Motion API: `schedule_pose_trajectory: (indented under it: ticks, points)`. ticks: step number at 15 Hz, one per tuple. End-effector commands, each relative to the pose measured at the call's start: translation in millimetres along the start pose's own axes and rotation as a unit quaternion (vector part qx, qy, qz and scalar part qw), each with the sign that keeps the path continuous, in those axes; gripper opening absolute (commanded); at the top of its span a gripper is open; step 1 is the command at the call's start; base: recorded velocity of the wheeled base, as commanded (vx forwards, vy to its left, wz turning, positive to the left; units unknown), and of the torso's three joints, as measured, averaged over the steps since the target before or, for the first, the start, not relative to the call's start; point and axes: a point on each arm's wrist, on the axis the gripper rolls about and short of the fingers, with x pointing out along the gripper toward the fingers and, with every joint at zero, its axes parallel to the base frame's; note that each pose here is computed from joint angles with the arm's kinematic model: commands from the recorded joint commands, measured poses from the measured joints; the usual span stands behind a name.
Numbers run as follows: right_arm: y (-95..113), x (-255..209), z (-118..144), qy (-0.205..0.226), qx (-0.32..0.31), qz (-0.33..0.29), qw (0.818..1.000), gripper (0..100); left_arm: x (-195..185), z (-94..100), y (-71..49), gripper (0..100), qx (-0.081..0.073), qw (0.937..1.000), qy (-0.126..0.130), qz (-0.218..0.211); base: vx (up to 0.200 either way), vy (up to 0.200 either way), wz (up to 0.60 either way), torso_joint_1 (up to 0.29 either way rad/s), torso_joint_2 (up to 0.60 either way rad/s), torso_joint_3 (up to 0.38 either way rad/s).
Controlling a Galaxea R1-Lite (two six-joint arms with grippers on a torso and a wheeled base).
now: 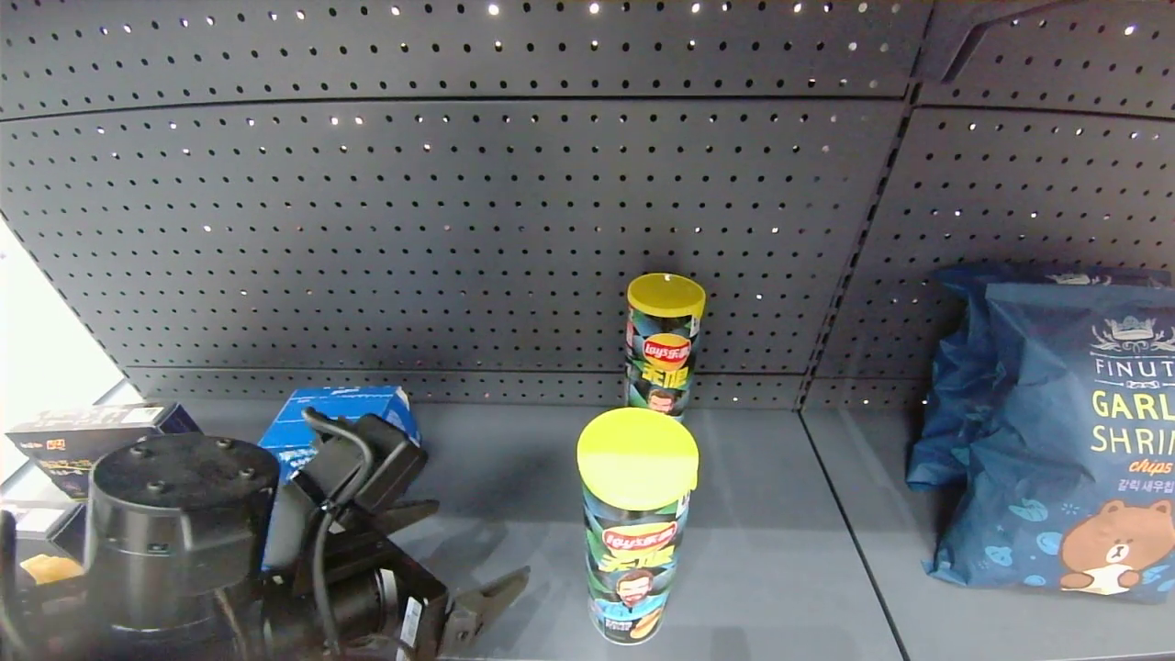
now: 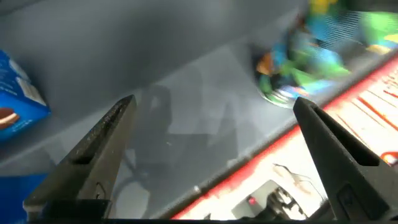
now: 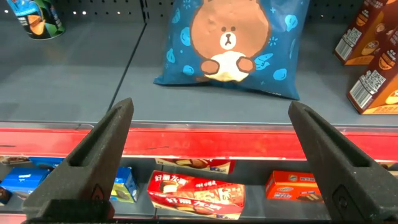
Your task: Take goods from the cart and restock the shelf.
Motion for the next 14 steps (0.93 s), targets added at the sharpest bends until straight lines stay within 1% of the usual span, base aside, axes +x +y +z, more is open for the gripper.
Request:
schedule_pose_trajectory:
  ticks: [1,3,7,8,9,10,11,13,14]
  points:
    - [0,0,0,0.001,0.000,0.000,1.000,100,13,-5.1,0.5,100,0.000,0.9997,0.021,0.010,0.000,0.000,0.00,0.000,0.00,0.000]
    - [0,0,0,0.001,0.000,0.000,1.000,100,20,-6.5,0.1,100,0.001,0.9994,0.027,0.021,0.000,0.000,0.00,0.000,0.00,0.000]
    - [0,0,0,0.001,0.000,0.000,1.000,100,33,-4.1,-2.6,100,0.003,0.9996,0.016,0.023,0.000,0.000,0.00,0.000,0.00,0.000]
    - [0,0,0,0.001,0.000,0.000,1.000,100,36,0.0,-6.5,100,0.006,0.9998,0.010,0.017,0.000,0.000,0.00,0.000,0.00,0.000]
    - [0,0,0,0.001,0.000,0.000,1.000,100,37,1.5,-7.0,100,0.006,0.9998,0.008,0.017,0.000,0.000,0.00,0.000,0.00,0.000]
    - [0,0,0,0.001,0.000,0.000,1.000,100,37,3.7,-9.5,100,0.009,0.9999,0.004,0.011,0.000,0.000,0.00,0.000,0.00,0.000]
    - [0,0,0,0.001,0.000,0.000,1.000,100,38,4.2,-13.4,100,0.012,0.9999,0.004,0.005,0.000,0.000,0.00,0.000,0.00,0.000]
    - [0,0,0,0.001,0.000,0.000,1.000,100,41,3.1,-15.8,100,0.015,0.9999,0.008,0.003,0.000,0.000,0.00,0.000,0.00,0.000]
    - [0,0,0,0.001,0.000,0.000,1.000,100,42,4.4,-17.6,100,0.016,0.9999,0.005,0.000,0.000,0.000,0.00,0.000,0.00,0.000]
